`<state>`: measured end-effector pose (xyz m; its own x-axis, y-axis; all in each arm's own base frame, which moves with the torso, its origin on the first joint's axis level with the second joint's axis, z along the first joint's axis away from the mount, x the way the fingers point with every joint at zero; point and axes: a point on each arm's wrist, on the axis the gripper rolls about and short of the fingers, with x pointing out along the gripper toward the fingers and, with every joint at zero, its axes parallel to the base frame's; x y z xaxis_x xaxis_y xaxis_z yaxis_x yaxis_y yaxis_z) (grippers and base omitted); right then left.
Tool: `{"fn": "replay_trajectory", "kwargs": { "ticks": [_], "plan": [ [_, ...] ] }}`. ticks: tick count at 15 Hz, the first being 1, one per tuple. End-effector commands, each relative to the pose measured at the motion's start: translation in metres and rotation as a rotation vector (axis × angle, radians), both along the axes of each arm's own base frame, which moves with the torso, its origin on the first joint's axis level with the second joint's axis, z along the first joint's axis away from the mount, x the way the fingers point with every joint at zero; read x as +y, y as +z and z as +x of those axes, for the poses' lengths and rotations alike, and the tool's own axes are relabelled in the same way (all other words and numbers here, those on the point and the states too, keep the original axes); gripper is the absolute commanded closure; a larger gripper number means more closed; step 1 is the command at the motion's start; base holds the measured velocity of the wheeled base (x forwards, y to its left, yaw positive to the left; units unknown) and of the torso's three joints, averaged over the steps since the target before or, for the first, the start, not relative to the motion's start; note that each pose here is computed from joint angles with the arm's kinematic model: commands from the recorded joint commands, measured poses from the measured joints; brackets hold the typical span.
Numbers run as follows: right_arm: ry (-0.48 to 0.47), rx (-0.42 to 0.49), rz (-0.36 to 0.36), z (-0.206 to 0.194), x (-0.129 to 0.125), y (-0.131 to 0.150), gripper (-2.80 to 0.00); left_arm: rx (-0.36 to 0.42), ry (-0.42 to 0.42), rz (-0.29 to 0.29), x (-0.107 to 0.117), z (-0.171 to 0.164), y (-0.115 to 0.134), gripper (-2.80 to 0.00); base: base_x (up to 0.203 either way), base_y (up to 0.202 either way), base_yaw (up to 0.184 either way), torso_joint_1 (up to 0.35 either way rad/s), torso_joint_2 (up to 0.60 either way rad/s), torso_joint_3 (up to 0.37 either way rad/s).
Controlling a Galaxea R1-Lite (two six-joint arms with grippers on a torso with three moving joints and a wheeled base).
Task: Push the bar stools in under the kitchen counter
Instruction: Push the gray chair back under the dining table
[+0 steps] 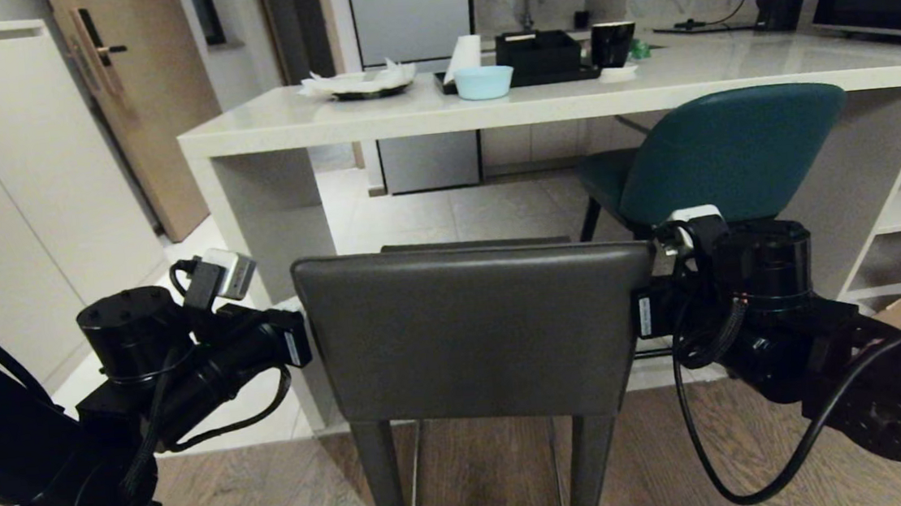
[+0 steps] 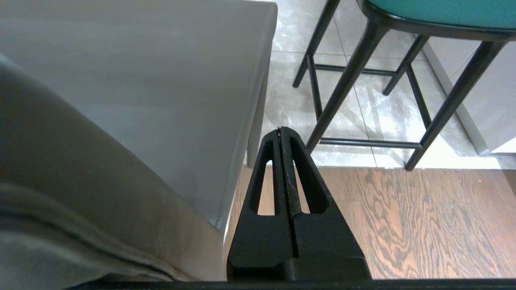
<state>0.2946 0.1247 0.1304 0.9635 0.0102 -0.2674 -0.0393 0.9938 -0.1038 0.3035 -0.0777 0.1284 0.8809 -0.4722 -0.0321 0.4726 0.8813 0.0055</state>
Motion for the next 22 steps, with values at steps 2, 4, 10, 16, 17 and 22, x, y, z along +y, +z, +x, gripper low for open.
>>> {"fn": "replay_trajectory", "kwargs": {
  "ticks": [2, 4, 10, 16, 17, 22],
  "plan": [
    [-0.046, 0.035, -0.021, 0.004, -0.013, -0.011, 0.00, 0.006, -0.033, 0.001, -0.009, -0.010, -0.006, 0.00, 0.000, 0.000, 0.000, 0.000, 0.00, 0.000],
    [-0.066, 0.057, -0.045, 0.004, -0.022, -0.017, 0.00, 0.014, -0.074, 0.004, -0.018, -0.020, -0.009, 0.00, 0.000, 0.000, 0.000, 0.000, 0.00, 0.000],
    [-0.041, 0.044, -0.053, -0.012, -0.021, -0.017, 0.00, 0.020, -0.131, 0.004, -0.028, -0.042, -0.019, 0.00, 0.000, 0.000, 0.000, 0.000, 0.00, 0.000],
    [0.068, 0.007, -0.042, -0.040, 0.005, -0.005, 0.00, 0.022, -0.136, -0.006, -0.022, -0.056, -0.018, 0.00, 0.000, 0.000, 0.000, 0.000, 0.00, 0.000],
    [0.069, 0.014, -0.044, -0.038, 0.006, -0.008, 0.00, 0.019, -0.127, -0.008, -0.020, -0.055, -0.017, 0.00, 0.000, 0.000, 0.000, 0.000, 0.00, 0.000],
    [0.102, -0.008, -0.033, -0.019, 0.027, -0.016, 0.00, 0.009, -0.126, -0.017, -0.017, -0.056, -0.013, 0.00, 0.000, 0.000, 0.000, 0.000, 0.00, 0.000]
  ]
}}
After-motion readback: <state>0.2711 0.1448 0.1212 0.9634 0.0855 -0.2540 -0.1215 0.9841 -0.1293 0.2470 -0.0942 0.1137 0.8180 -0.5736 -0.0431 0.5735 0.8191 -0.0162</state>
